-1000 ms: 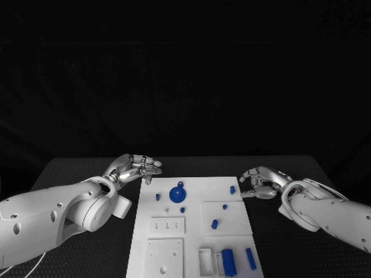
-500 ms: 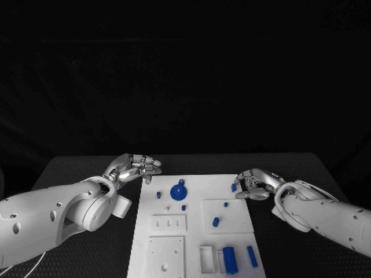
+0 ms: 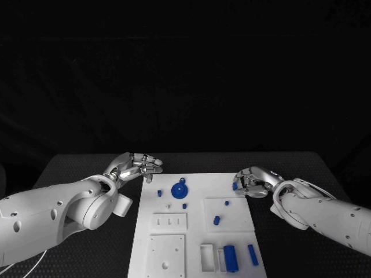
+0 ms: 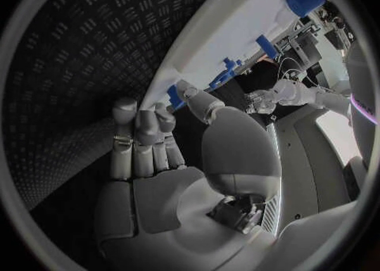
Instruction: Assemble the parts on the task board
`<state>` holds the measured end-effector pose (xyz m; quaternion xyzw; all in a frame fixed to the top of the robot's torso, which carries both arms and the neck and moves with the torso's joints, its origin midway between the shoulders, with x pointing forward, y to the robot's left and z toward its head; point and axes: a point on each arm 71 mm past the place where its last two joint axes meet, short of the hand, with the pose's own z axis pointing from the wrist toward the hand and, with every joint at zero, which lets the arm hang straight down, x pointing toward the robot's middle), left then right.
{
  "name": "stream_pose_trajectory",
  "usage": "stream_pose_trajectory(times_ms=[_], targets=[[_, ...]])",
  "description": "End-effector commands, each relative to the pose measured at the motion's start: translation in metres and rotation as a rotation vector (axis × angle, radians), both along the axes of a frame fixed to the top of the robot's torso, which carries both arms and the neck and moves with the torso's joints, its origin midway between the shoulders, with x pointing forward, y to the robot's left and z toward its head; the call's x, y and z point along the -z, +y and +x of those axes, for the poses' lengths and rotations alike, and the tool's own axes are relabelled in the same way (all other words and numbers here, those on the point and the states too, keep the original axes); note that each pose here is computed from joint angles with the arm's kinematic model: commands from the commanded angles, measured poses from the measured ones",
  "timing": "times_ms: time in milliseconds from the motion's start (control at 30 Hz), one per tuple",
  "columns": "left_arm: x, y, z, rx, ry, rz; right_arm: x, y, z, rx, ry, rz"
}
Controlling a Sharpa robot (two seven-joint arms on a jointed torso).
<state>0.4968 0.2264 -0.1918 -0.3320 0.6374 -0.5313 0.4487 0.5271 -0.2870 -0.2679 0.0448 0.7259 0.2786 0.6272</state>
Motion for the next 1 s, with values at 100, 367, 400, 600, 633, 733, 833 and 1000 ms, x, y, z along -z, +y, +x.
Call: stream_pose_trajectory(times_ms=[100, 367, 400, 600, 633, 733, 833, 1000], targets=[[-0.0009, -0.0019, -0.001, 0.017, 0.0, -0.013, 0.0023, 0.0022, -0.0011, -0.013, 0.014, -0.001], [-0.001, -0.0015, -0.0012, 0.017, 0.0, -0.011, 0.0028, 0.0031, -0.0012, -0.018, 0.018, -0.005], [-0.0009, -0.0014, -0.0012, 0.017, 0.0, -0.011, 0.0028, 0.0031, -0.0012, -0.018, 0.018, -0.005], [-0.0009, -0.0011, -0.0012, 0.015, 0.001, -0.01, 0.0029, 0.0055, -0.0014, -0.025, 0.02, -0.004], [-0.0009, -0.001, -0.0011, 0.015, 0.001, -0.01, 0.0029, 0.0061, -0.0015, -0.026, 0.02, -0.003], [-0.0008, -0.001, -0.0012, 0.015, 0.001, -0.009, 0.003, 0.0084, -0.0017, -0.032, 0.022, -0.001], [-0.0009, -0.001, -0.0013, 0.015, 0.001, -0.009, 0.003, 0.0093, -0.0017, -0.034, 0.023, 0.0], [-0.0009, -0.0004, -0.0012, 0.014, 0.001, -0.008, 0.0032, 0.0103, -0.0017, -0.036, 0.023, -0.001]])
